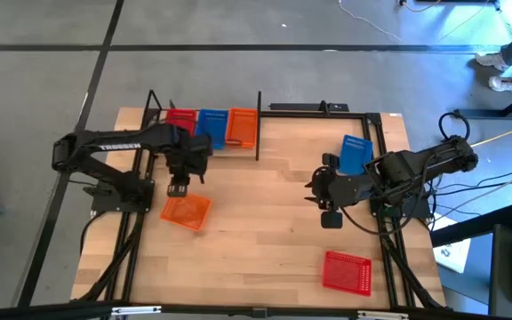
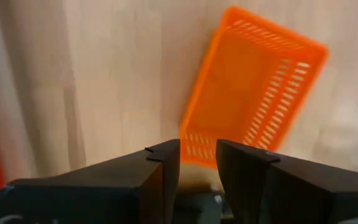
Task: Stack baskets on shelf by color
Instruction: Stack the orange bin on the orange bins on the shelf
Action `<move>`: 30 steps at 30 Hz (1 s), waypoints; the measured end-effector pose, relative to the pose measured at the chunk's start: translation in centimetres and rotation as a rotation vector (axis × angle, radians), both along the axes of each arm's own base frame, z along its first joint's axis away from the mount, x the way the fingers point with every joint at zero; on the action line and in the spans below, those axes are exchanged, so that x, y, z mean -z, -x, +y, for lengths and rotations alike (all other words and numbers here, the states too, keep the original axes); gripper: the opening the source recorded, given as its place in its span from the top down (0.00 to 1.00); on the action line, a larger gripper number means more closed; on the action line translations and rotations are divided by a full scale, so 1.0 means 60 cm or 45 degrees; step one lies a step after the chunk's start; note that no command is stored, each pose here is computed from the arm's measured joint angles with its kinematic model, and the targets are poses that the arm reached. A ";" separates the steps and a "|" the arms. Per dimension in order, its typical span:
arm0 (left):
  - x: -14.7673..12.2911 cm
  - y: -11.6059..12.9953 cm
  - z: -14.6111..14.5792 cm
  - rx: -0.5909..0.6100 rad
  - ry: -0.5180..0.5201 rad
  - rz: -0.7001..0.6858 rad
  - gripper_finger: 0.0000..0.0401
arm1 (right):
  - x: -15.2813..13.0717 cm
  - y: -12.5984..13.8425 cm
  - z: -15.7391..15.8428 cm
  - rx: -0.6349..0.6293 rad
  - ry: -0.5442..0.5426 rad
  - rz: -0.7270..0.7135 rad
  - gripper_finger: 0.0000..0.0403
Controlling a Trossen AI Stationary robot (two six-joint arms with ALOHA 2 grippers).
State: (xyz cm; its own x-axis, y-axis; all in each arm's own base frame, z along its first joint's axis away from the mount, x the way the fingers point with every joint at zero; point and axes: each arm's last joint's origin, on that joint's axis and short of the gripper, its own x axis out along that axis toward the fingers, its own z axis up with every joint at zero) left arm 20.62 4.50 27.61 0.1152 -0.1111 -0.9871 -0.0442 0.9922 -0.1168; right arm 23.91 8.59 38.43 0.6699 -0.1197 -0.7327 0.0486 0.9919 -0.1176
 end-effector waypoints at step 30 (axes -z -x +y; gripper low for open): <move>0.146 0.004 -0.027 0.105 0.047 -0.079 0.76 | 0.000 0.001 0.000 -0.005 0.009 0.007 0.63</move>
State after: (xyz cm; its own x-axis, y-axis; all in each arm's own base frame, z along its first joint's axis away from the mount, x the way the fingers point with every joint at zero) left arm 20.37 2.88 18.87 0.1650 -0.1590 -0.9734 0.0457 0.9871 -0.1535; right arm 23.87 8.57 38.40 0.6666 -0.1218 -0.7354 0.0438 0.9913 -0.1245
